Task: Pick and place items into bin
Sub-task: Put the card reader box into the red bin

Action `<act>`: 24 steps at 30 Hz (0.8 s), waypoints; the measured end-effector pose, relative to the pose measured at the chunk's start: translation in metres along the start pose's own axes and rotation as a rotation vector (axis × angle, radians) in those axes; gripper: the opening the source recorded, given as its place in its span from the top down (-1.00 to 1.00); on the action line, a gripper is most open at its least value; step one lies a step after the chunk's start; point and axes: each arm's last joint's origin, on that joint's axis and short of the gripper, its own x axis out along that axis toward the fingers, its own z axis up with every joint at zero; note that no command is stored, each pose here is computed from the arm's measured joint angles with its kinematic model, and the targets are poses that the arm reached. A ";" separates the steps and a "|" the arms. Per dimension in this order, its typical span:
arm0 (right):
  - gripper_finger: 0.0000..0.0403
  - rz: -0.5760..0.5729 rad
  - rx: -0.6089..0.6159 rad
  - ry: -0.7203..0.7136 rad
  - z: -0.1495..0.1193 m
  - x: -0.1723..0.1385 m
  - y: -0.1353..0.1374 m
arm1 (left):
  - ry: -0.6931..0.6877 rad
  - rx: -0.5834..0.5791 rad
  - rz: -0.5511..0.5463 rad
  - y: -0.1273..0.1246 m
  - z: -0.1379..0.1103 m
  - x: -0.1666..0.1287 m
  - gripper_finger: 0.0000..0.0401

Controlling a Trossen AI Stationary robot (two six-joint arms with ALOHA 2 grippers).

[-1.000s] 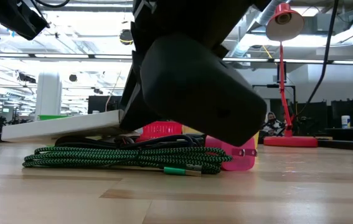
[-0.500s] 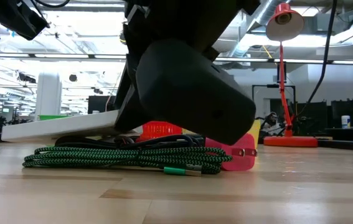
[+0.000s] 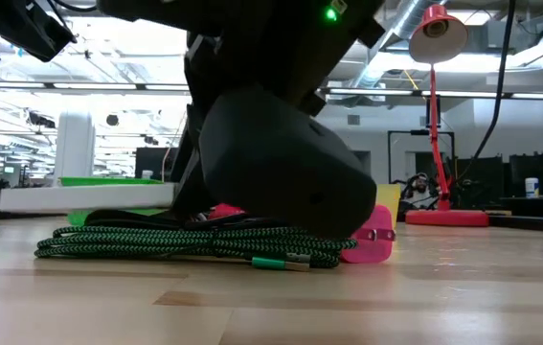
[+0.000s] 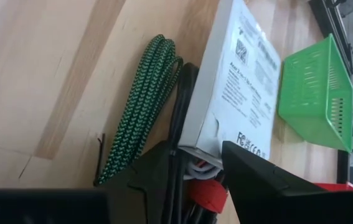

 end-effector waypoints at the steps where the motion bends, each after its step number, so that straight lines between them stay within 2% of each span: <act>1: 0.31 0.000 0.001 -0.001 0.000 0.001 0.001 | 0.000 0.000 0.000 0.000 0.000 0.000 1.00; 12: 0.41 -0.001 -0.001 -0.006 -0.001 0.002 0.001 | 0.000 0.008 0.000 0.000 0.000 0.000 1.00; 24: 0.41 -0.001 0.000 -0.009 0.000 0.002 0.001 | 0.000 0.001 0.000 0.000 0.000 0.000 1.00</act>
